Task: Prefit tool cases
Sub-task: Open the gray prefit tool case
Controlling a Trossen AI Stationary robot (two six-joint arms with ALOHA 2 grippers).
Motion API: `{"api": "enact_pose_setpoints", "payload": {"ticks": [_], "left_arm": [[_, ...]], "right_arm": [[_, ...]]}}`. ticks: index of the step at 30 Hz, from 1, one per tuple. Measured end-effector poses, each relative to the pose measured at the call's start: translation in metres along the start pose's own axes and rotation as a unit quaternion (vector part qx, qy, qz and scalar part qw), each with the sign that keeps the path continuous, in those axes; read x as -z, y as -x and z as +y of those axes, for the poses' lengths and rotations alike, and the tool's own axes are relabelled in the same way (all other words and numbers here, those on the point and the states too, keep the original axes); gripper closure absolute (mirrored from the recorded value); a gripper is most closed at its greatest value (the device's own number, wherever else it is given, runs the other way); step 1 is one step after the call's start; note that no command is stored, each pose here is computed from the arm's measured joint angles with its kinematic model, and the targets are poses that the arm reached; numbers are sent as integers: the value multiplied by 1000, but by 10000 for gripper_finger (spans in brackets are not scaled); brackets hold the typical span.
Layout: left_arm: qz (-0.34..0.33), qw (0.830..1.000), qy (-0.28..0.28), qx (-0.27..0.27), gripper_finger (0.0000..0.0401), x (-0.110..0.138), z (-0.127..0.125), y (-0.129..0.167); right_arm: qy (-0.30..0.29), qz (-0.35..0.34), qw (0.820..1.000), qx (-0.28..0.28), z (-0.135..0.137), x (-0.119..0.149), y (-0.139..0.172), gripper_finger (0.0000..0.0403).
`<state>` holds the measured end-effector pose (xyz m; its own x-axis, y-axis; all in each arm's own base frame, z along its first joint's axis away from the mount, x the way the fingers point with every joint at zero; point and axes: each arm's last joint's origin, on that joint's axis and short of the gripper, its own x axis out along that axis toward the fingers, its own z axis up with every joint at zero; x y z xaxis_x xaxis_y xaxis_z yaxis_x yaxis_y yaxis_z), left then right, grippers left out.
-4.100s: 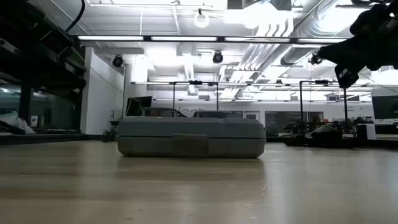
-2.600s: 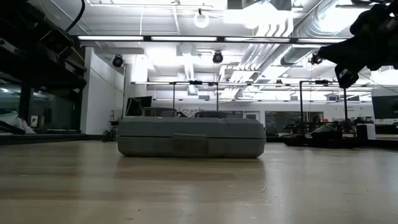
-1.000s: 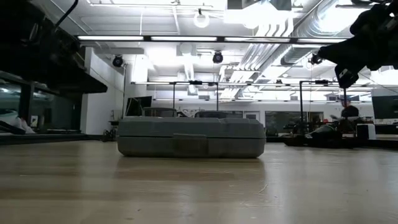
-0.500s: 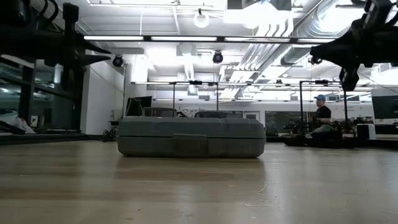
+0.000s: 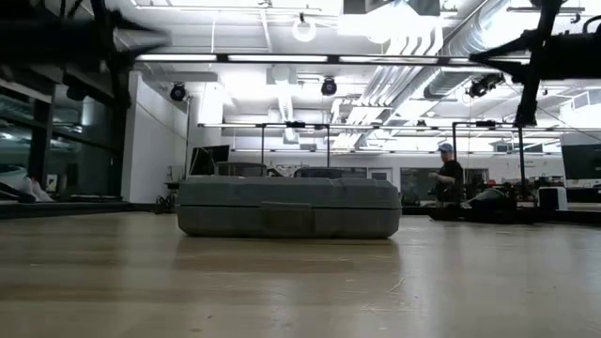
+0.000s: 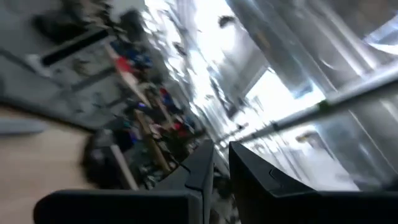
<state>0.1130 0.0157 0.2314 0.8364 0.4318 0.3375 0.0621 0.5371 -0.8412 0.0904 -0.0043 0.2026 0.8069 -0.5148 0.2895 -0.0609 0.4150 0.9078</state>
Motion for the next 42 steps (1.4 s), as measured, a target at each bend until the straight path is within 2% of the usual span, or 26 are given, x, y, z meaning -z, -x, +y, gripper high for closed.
{"api": "enact_pose_setpoints", "payload": {"ticks": [2, 5, 8, 13, 16, 20, 24, 28, 32, 38, 42], "left_arm": [[19, 999, -31, 13, 357, -8, -19, -10], [57, 994, -97, 11, 357, -20, -50, -29], [98, 982, -160, 6, 357, -33, -83, -52], [153, 957, -244, 17, 357, -57, -131, -87], [181, 942, -283, 20, 357, -70, -155, -103], [235, 917, -322, -16, 357, -80, -173, -121], [281, 893, -348, -54, 357, -82, -178, -137], [316, 876, -358, -72, 357, -74, -173, -151], [350, 864, -351, -83, 357, -64, -163, -161], [394, 843, -348, -118, 357, -50, -146, -171], [418, 829, -345, -139, 357, -43, -136, -174]], "right_arm": [[18, -2, 999, -39, 8, -4, -1, 402], [46, -15, 993, -110, 37, -21, -2, 402], [102, -12, 985, -136, 73, -40, -5, 402], [209, 35, 973, -87, 138, -71, -15, 402], [270, 66, 958, -64, 176, -84, -27, 402], [343, 107, 932, -50, 224, -94, -47, 402], [409, 152, 900, -19, 255, -89, -75, 402], [465, 197, 863, 10, 271, -77, -101, 402], [497, 247, 830, 46, 271, -58, -124, 402], [530, 315, 781, 103, 250, -25, -148, 402], [532, 347, 757, 154, 231, -10, -162, 402]]}}
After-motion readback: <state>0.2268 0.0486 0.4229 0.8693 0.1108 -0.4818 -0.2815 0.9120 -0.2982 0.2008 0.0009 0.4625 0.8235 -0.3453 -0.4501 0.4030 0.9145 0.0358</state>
